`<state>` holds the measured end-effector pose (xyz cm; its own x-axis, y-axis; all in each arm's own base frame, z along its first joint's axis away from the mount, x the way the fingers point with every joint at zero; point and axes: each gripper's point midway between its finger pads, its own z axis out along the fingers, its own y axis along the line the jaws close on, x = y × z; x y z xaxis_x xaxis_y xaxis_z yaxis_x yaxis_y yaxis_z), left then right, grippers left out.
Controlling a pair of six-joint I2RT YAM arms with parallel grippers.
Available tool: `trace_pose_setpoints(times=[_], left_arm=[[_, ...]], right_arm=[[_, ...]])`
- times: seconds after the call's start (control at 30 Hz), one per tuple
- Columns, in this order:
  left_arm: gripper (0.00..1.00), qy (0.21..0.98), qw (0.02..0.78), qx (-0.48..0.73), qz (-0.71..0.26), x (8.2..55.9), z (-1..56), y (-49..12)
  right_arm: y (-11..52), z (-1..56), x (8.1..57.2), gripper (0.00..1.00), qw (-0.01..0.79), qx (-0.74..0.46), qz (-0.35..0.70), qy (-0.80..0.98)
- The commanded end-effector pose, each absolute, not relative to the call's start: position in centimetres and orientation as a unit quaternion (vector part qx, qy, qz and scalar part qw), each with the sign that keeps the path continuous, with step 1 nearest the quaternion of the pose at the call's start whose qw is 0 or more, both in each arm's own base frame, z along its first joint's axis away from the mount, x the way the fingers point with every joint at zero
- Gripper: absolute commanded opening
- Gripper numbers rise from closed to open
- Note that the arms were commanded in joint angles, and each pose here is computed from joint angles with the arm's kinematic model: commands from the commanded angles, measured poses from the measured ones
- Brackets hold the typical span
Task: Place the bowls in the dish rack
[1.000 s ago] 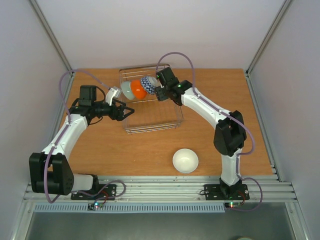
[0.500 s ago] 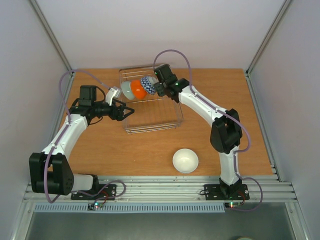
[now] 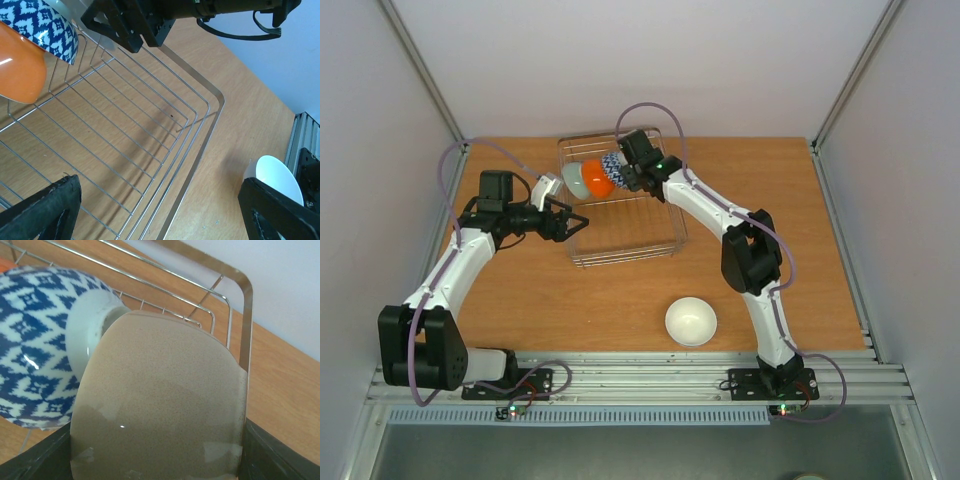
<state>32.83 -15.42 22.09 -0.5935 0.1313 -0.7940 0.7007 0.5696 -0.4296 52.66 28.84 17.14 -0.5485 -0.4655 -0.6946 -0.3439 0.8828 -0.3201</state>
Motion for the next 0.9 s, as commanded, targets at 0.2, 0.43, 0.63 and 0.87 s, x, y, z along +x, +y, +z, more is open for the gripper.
trace_pose_setpoints(times=[0.2,0.43,0.63,0.87], left_arm=[[0.86,0.797,0.387,0.269,-0.377,33.2,22.5,-15.4],[0.86,0.797,0.387,0.269,-0.377,33.2,22.5,-15.4],[0.86,0.797,0.388,0.27,-0.376,33.2,22.5,-15.3],[0.86,0.797,0.387,0.27,-0.376,33.2,22.4,-15.3]], right_arm=[[28.0,20.7,54.8,0.01,0.473,-0.2,-0.091,0.853],[27.7,21.7,55.1,0.01,0.489,-0.194,-0.1,0.844],[27.7,21.0,55.6,0.01,0.491,-0.188,-0.109,0.844],[28.1,20.3,56.0,0.01,0.485,-0.197,-0.11,0.845]])
